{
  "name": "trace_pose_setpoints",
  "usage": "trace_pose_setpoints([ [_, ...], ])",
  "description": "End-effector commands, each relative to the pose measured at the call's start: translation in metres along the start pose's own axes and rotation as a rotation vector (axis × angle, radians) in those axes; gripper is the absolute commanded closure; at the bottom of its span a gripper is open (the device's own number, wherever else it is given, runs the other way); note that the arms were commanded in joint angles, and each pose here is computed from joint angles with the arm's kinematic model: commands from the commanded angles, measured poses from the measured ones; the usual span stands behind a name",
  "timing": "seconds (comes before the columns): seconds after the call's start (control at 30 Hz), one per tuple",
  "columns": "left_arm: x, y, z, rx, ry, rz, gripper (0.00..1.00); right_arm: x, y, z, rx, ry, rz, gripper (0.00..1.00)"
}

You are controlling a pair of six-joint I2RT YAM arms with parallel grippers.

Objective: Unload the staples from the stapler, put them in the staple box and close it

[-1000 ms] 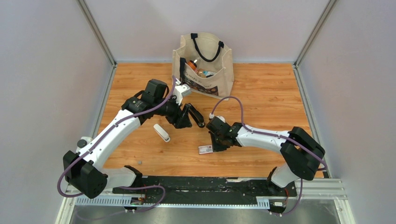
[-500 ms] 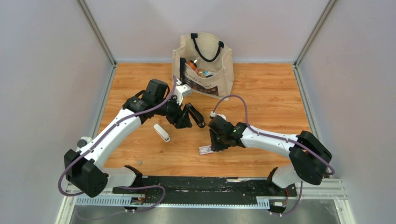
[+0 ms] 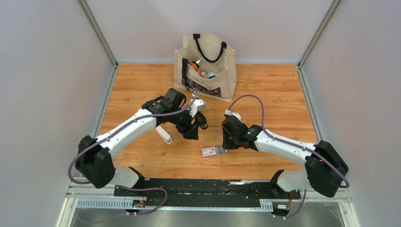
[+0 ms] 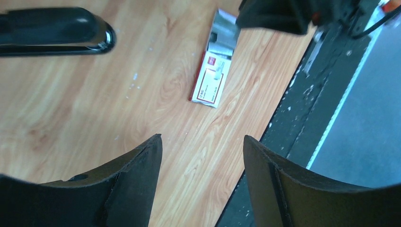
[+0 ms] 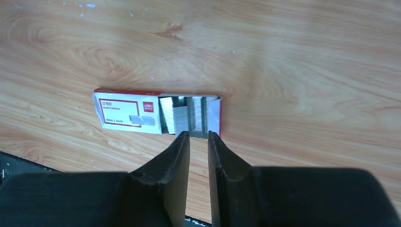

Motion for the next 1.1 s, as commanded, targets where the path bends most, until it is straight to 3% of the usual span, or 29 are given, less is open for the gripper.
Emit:
trace_pose_setpoints([
  [0.0,0.01,-0.03,0.011,-0.048,-0.113,0.079,0.29,-0.008,0.001,-0.016,0.041,-0.032,-0.067,0.76],
  [0.23,-0.003,-0.063,0.001,-0.031,-0.206,0.144,0.3,-0.001,-0.015,-0.033,0.004,-0.104,-0.088,0.76],
  [0.73,0.064,-0.085,0.035,-0.046,-0.416,0.371,0.35,-0.003,-0.018,-0.024,-0.169,-0.165,-0.135,0.76],
  [1.07,0.067,-0.094,0.041,-0.11,-0.507,0.441,0.35,-0.002,-0.014,-0.02,-0.204,-0.189,-0.148,0.76],
])
Point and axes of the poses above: each gripper's point midway between its finger pads, its own y axis back along the fingers, its own z axis along the line the jaws close on, x = y × z, the point moved 2 cm from there along y, back along the fingers, and after that the axes turned 12 degrees about y, right-handed, at the moved point
